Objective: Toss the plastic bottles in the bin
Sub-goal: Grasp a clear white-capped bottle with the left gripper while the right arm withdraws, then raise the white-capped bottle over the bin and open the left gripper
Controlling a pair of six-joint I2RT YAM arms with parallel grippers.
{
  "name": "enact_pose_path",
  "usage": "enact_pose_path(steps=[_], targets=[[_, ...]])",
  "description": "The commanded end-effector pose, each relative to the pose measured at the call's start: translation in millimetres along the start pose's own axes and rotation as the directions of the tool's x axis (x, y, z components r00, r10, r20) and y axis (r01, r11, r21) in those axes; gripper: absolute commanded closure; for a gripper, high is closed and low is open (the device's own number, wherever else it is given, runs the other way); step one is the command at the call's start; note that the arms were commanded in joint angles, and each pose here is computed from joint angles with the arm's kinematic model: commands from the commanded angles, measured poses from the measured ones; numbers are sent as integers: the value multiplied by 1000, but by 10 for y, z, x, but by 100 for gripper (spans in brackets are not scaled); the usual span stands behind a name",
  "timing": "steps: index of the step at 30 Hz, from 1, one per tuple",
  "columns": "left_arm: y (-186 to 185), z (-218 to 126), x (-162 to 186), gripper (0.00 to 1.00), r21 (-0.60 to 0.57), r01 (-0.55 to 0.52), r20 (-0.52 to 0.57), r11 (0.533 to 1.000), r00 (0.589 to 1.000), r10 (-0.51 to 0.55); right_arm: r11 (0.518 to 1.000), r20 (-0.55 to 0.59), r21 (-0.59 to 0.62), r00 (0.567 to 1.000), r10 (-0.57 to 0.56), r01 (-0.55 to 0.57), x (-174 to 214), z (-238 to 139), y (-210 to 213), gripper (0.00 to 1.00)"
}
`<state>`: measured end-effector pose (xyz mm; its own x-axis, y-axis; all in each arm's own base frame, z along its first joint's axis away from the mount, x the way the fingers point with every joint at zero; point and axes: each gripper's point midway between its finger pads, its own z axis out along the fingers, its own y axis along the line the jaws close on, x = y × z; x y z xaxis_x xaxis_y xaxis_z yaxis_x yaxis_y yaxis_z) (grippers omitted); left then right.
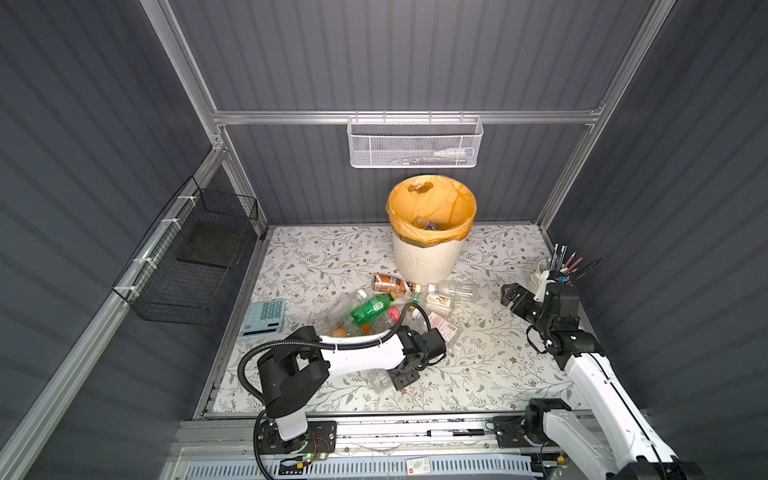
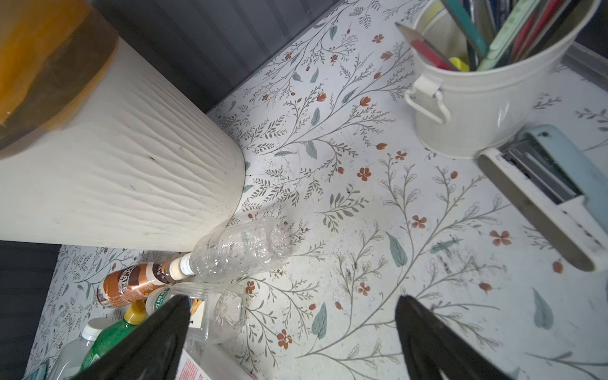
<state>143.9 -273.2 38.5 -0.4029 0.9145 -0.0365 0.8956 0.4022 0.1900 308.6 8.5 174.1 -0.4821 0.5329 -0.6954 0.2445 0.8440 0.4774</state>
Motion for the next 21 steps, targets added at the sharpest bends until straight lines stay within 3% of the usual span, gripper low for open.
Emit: enact_pose_path(steps=[1,5,8,10,12,15,18,20,21], targets=[[-57,-87,-18,43,29,8,18,1000,1000,-8,1000,0,-12,1000,10,-10,5,14,3,1],[60,-349,-123,47,-2,43,122,999,992,-42,1000,2,-11,1000,15,-15,-5,14,-5,1],[312,-730,-251,49,-96,86,248,992,967,-60,1000,6,-15,1000,19,-19,-24,10,5,1],[606,-1148,-353,52,-208,138,365,968,929,-54,1000,11,-18,1000,23,-22,-37,9,10,1],[906,-1678,-468,54,-307,204,501,930,865,-24,999,17,-27,999,26,-26,-63,0,30,1],[1322,-2674,-607,54,-373,367,732,852,681,28,999,25,-39,999,32,-32,-81,-15,52,1],[1581,-3689,-623,51,-322,519,914,792,388,118,999,35,-44,999,33,-31,-94,-42,60,1],[1665,-4275,-575,48,-250,587,968,770,169,186,999,41,-40,999,29,-27,-102,-64,53,1],[1701,-4480,-546,47,-220,606,974,764,91,208,999,46,-36,999,26,-24,-111,-81,47,1]])
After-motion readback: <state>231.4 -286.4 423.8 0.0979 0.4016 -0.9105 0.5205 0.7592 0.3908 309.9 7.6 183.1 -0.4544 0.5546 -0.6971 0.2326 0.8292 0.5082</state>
